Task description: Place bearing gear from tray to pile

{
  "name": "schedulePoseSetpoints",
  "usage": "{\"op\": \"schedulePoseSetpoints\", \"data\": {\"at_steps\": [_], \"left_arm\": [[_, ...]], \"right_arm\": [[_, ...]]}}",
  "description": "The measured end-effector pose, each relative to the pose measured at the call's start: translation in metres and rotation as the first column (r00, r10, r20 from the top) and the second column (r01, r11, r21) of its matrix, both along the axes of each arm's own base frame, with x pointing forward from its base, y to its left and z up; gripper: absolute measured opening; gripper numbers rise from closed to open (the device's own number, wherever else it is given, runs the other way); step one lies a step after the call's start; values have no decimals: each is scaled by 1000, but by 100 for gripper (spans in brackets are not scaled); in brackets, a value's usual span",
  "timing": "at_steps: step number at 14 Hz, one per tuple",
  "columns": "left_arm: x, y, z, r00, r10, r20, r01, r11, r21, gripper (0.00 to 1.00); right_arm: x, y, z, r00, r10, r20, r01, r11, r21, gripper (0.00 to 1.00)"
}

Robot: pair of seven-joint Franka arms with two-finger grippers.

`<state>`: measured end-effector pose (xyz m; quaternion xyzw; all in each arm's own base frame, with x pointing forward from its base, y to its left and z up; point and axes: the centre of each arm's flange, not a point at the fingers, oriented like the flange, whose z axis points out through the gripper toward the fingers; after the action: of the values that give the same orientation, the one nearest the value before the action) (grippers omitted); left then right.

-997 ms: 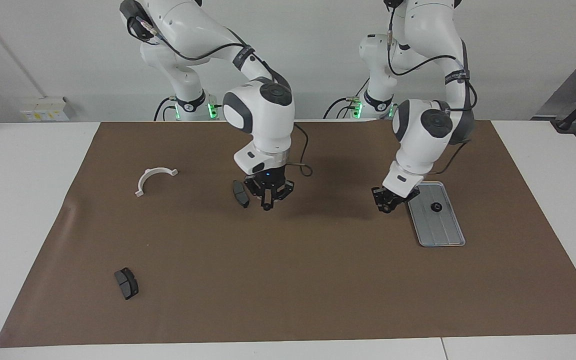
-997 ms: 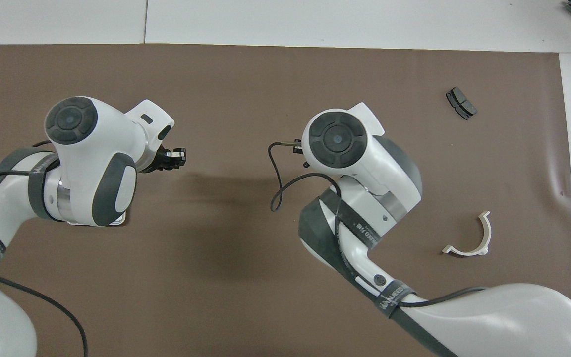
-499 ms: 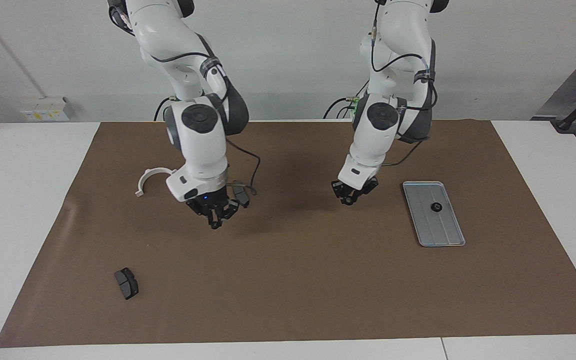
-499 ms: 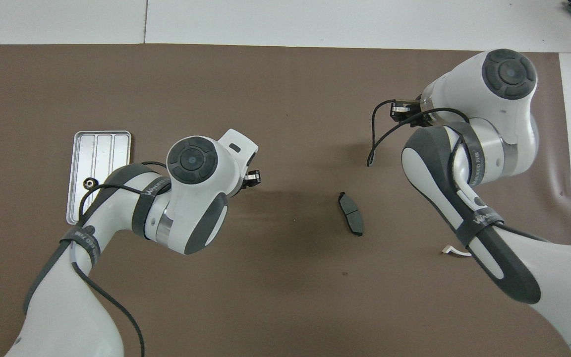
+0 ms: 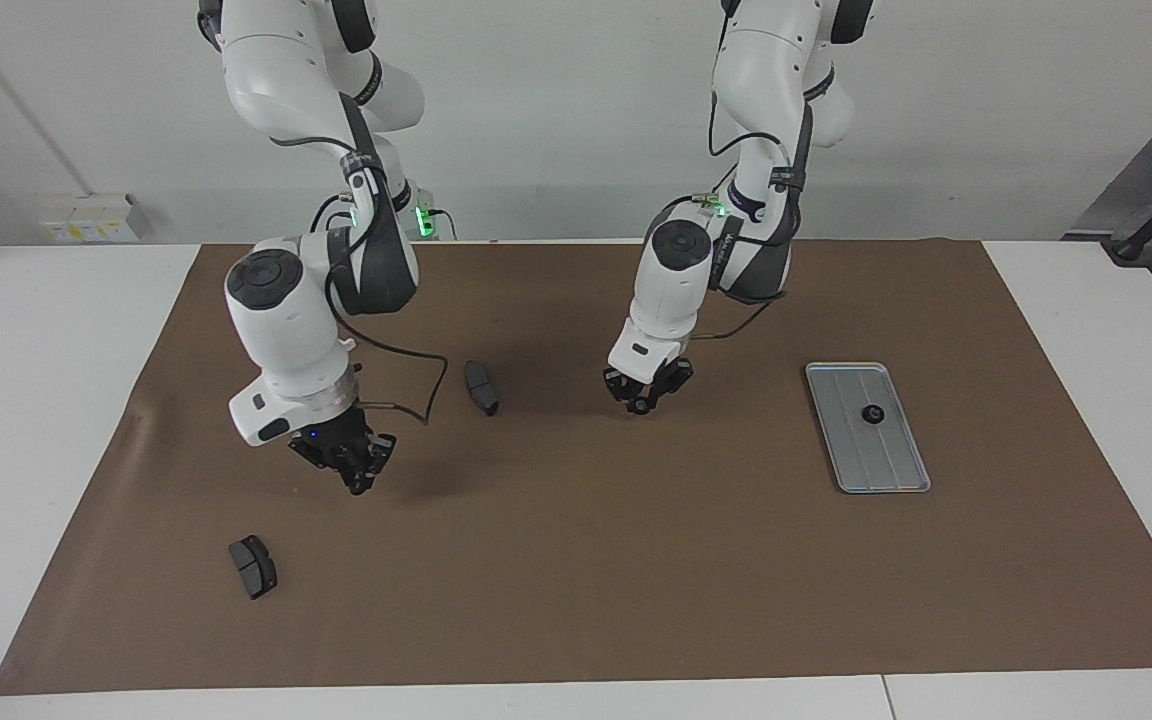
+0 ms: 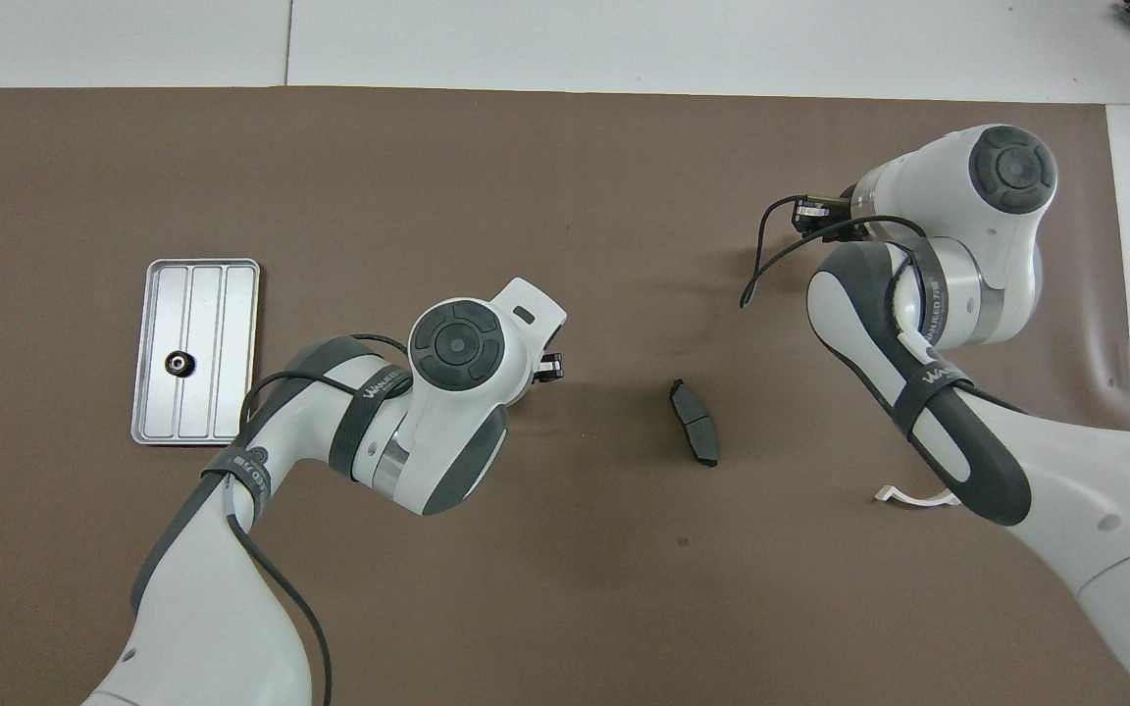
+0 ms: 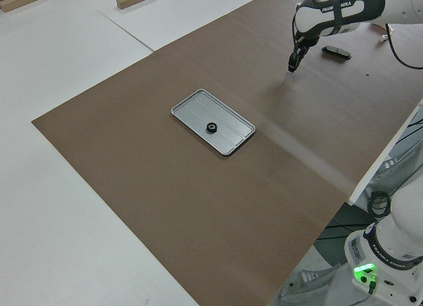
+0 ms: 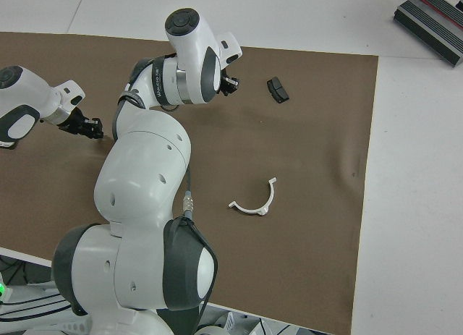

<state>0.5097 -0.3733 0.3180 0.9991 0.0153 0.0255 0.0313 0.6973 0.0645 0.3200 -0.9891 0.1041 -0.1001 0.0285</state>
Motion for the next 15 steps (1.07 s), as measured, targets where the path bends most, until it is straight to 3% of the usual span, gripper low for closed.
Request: {"op": "schedulePoseSetpoints", "data": {"at_steps": [1,2,3,4,6,8,12,15], "left_arm": [[2,1,2,1000,-24,6,24,1000,0,65],[5,2,4,999,-41,10,41,999,1,81],[7,6,5,998,-55,11,55,998,4,85],[13,14,8,997,-73,6,73,997,14,84],[37,54,21,992,-123,-17,123,992,33,81],[68,130,46,982,-186,-42,188,981,39,79],[98,262,72,946,-322,-45,323,946,32,80],[105,332,68,871,-490,-45,491,870,32,81]], "right_arm": [[1,-2,-5,1000,-5,0,5,1000,1,23],[1,-4,-7,1000,-10,-2,10,1000,1,31],[1,-6,-7,1000,-12,-1,12,1000,0,40],[1,-7,-7,1000,-13,-1,13,1000,0,55],[2,-6,-4,1000,-10,4,10,1000,0,75],[2,-1,14,1000,0,13,0,1000,0,97],[-17,41,80,998,63,-23,-63,998,13,100],[-39,121,101,996,83,-35,-82,996,34,100]]}}
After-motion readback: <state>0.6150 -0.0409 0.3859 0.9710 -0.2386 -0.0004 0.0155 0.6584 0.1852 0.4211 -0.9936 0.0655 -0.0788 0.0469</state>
